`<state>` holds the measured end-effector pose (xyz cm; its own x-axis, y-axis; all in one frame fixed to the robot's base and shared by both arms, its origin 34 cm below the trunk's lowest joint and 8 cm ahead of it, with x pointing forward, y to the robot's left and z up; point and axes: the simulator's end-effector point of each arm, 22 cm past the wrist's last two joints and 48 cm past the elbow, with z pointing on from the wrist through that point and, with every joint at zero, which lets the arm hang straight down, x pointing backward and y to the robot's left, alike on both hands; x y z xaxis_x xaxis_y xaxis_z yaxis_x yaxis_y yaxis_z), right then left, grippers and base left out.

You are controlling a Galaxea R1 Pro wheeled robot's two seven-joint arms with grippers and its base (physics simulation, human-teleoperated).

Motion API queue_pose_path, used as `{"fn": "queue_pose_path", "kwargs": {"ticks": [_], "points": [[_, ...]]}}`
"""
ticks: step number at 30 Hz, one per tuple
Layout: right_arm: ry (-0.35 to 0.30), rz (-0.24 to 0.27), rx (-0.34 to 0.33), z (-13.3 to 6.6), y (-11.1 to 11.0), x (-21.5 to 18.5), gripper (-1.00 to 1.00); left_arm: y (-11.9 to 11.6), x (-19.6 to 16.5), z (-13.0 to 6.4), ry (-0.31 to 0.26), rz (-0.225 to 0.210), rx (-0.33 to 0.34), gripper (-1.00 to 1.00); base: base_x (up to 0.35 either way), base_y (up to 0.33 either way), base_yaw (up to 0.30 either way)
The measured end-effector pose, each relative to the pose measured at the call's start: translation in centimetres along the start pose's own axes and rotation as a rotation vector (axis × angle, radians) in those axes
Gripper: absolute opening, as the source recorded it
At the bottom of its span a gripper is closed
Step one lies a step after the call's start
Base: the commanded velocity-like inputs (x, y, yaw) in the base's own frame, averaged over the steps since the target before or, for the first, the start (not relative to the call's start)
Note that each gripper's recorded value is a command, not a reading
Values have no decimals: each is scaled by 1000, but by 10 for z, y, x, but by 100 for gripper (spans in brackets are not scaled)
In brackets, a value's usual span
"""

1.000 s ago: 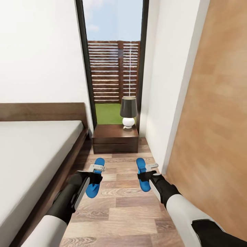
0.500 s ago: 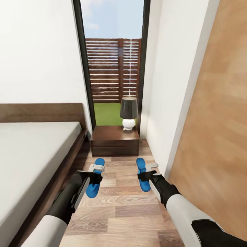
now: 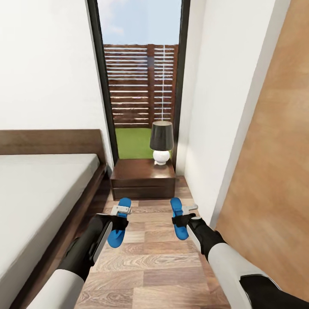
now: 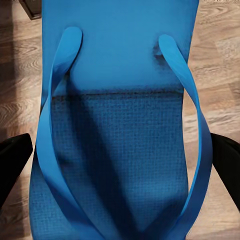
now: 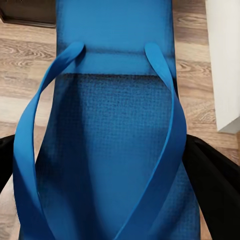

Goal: In the bedroom, move the book from the bed onto either nightstand, and place the two sandals side by side next to the bed.

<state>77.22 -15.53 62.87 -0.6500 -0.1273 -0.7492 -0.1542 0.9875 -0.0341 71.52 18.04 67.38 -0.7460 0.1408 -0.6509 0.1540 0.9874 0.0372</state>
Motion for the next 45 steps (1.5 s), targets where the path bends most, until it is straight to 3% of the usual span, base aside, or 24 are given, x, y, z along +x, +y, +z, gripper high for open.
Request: {"fn": "queue_pose_path", "kwargs": {"ticks": [45], "points": [[7, 0, -1, 2, 0, 4, -100, 0, 2, 2, 4, 1, 0, -100, 262, 0, 0]]}}
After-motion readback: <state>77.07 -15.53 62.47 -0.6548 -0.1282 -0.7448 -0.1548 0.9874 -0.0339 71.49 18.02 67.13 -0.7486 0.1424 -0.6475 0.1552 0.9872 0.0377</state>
